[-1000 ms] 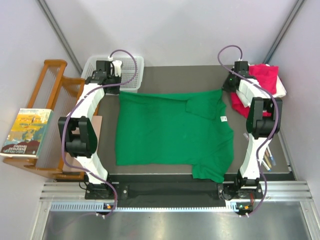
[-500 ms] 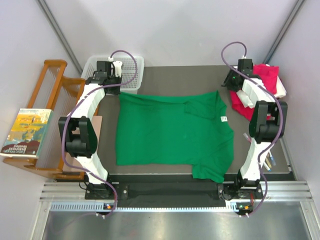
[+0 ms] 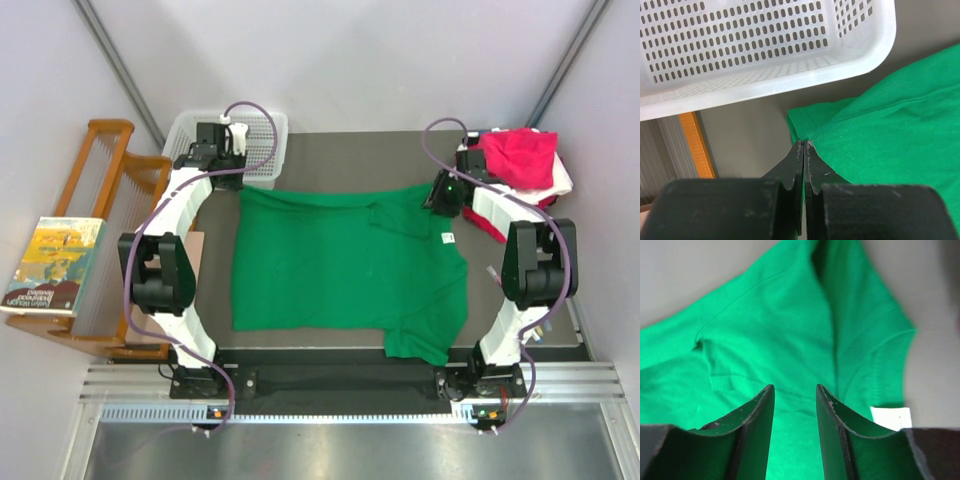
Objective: Fold and stack the t-shirts
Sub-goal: Flatten the tshirt out
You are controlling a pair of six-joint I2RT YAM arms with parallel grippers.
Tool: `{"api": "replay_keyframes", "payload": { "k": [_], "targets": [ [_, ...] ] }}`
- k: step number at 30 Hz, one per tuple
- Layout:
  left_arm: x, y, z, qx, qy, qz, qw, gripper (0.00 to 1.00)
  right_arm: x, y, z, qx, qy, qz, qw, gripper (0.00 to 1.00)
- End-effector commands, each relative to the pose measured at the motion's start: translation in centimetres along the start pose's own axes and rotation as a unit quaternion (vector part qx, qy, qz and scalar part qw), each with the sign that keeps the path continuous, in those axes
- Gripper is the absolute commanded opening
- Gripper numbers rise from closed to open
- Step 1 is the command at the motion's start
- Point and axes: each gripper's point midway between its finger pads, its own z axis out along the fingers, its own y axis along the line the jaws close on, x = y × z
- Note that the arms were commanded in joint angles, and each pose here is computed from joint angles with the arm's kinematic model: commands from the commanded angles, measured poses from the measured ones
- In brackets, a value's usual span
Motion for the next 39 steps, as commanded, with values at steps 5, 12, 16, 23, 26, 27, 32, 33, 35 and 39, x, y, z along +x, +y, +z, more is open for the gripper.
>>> {"api": "replay_keyframes", "payload": {
  "k": [5,12,16,23,26,27,32,33,35,39],
  "targets": [
    [-1.7,-0.5,-1.6,-0.001,-0.034,0.001,0.999,0.0,1.1,1.7,0.0,-0.02,-0.009,-0.022,1.0,0.36],
    [-1.5,-0.5,-1.5,-0.004,-0.031,0.004,1.0,0.0,2.5,0.5,-1.0,-0.005,-0.008,-0.025,1.0,0.35],
    [-1.5,-0.6,-1.6,-0.001,-0.031,0.004,1.0,0.0,3.0,0.0,-1.1,0.001,-0.007,-0.028,1.0,0.35],
    [-1.5,-0.7,-1.7,-0.001,-0.033,0.005,0.999,0.0,3.5,-0.2,-1.2,0.003,-0.003,-0.027,1.0,0.34],
    [-1.7,-0.7,-1.8,-0.001,-0.035,0.004,0.999,0.0,3.7,-0.5,-1.0,0.006,-0.001,-0.026,1.0,0.34],
    [-1.7,-0.7,-1.8,-0.001,-0.034,0.005,0.999,0.0,3.8,-0.5,-1.0,0.006,0.001,-0.027,1.0,0.34],
    [-1.9,-0.8,-1.9,0.001,-0.037,0.004,0.999,0.0,4.0,-0.8,-1.0,0.013,0.001,-0.028,1.0,0.34],
    [-1.9,-0.8,-1.9,0.001,-0.038,0.003,0.999,0.0,4.0,-1.0,-1.0,0.015,0.001,-0.028,0.999,0.34],
    [-1.9,-0.8,-2.0,0.001,-0.038,0.004,0.999,0.0,4.0,-1.0,-1.0,0.016,0.001,-0.03,0.999,0.33],
    [-1.9,-0.8,-2.0,0.001,-0.039,0.004,0.999,0.0,4.2,-1.2,-1.0,0.02,0.002,-0.032,0.999,0.33]
  ]
}}
